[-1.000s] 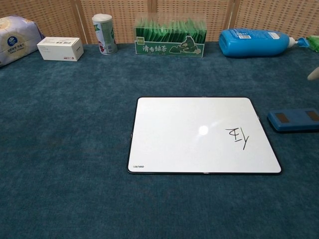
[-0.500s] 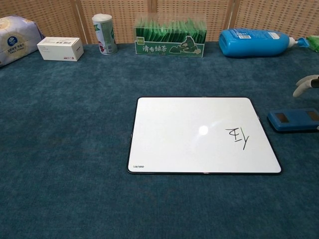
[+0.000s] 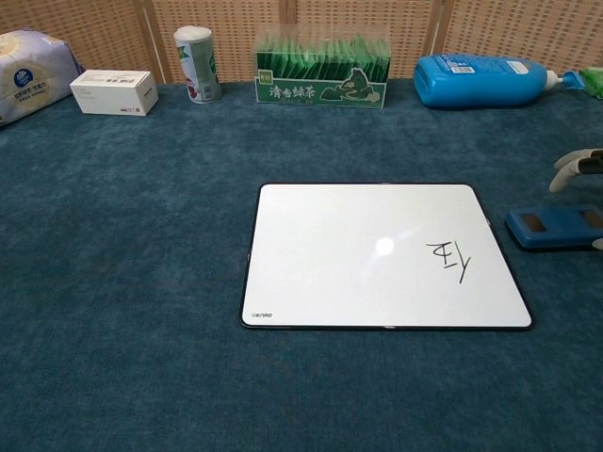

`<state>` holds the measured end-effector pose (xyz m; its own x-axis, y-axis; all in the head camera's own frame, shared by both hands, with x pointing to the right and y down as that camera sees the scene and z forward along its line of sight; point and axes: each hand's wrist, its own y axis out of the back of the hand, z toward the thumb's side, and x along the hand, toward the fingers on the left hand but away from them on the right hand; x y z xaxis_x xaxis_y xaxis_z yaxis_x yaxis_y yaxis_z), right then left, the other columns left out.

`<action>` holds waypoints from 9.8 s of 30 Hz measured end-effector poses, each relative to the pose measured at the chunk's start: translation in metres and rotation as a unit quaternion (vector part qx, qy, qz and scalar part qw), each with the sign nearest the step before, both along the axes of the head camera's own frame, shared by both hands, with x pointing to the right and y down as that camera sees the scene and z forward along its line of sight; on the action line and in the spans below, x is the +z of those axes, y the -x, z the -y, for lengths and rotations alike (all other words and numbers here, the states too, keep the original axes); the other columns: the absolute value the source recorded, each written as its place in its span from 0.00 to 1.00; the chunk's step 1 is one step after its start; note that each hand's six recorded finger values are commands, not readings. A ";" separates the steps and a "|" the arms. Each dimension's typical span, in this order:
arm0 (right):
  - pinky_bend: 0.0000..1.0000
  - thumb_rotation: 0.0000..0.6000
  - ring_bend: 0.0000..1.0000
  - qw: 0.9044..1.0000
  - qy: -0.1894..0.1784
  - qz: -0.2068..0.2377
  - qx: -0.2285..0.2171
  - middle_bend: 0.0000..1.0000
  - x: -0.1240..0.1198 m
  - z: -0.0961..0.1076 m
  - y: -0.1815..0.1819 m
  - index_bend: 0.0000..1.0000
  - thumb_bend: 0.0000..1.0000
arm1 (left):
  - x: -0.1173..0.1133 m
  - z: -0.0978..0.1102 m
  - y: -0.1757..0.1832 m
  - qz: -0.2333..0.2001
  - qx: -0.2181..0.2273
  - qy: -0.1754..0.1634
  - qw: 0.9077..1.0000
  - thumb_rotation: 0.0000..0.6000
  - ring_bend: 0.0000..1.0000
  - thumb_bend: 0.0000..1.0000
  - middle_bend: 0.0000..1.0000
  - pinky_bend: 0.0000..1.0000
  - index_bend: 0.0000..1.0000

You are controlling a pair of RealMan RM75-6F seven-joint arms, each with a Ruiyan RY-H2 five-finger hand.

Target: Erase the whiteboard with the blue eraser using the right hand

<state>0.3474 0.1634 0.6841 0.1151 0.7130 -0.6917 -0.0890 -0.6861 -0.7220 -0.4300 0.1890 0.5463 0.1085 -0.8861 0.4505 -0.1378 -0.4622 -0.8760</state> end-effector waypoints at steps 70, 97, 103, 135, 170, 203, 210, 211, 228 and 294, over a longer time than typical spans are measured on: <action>0.16 1.00 0.13 0.994 0.019 0.044 -0.101 0.27 -0.010 -0.019 0.160 0.74 0.35 | -0.006 -0.001 0.012 -0.005 -0.007 -0.018 1.000 1.00 0.26 0.27 0.29 0.17 0.33; 0.05 1.00 0.13 0.996 0.020 0.029 -0.080 0.27 0.009 -0.007 0.140 0.75 0.35 | -0.011 -0.002 0.011 -0.002 -0.005 -0.022 1.000 1.00 0.25 0.27 0.29 0.16 0.33; 0.04 1.00 0.03 0.997 0.011 0.028 -0.069 0.26 0.003 -0.005 0.132 0.75 0.36 | -0.010 -0.002 0.009 -0.004 -0.003 -0.022 1.000 1.00 0.25 0.27 0.29 0.15 0.33; 0.00 1.00 0.00 0.995 -0.045 0.082 -0.039 0.10 0.007 0.004 0.137 0.75 0.37 | -0.012 -0.007 0.011 -0.006 -0.009 -0.020 1.000 1.00 0.26 0.27 0.30 0.09 0.36; 0.00 1.00 0.00 0.999 -0.008 0.032 -0.028 0.11 0.007 -0.029 0.074 0.75 0.38 | -0.015 -0.004 -0.002 -0.016 0.007 -0.026 1.000 1.00 0.26 0.26 0.30 0.08 0.36; 0.00 1.00 0.00 0.999 -0.011 0.021 -0.046 0.11 0.019 -0.015 0.084 0.76 0.39 | -0.020 -0.006 0.004 -0.019 0.001 -0.035 0.999 1.00 0.26 0.26 0.30 0.08 0.36; 0.00 1.00 0.00 0.999 -0.015 0.000 -0.045 0.11 0.004 -0.028 0.066 0.76 0.39 | -0.016 -0.004 -0.001 -0.027 0.009 -0.032 0.999 1.00 0.26 0.26 0.30 0.08 0.36; 0.00 1.00 0.00 0.999 -0.015 -0.002 -0.045 0.11 0.001 -0.030 0.064 0.76 0.39 | -0.016 -0.004 -0.001 -0.027 0.010 -0.031 0.999 1.00 0.26 0.26 0.30 0.08 0.36; 0.00 1.00 0.00 0.996 -0.018 0.002 -0.083 0.11 0.011 -0.028 0.090 0.76 0.39 | -0.021 -0.008 0.009 -0.026 -0.001 -0.036 0.999 1.00 0.26 0.26 0.29 0.08 0.36; 0.00 1.00 0.00 0.994 -0.012 0.027 -0.103 0.11 0.027 -0.011 0.140 0.75 0.39 | -0.025 -0.014 0.020 -0.025 -0.011 -0.041 0.999 1.00 0.26 0.26 0.29 0.08 0.36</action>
<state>0.2079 0.1745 0.7107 0.2971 0.6858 -0.6644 -0.1873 -0.6404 -0.7448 -0.4502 0.2028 0.5209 0.1089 -0.9222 0.3712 -0.1920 -0.3859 -0.9024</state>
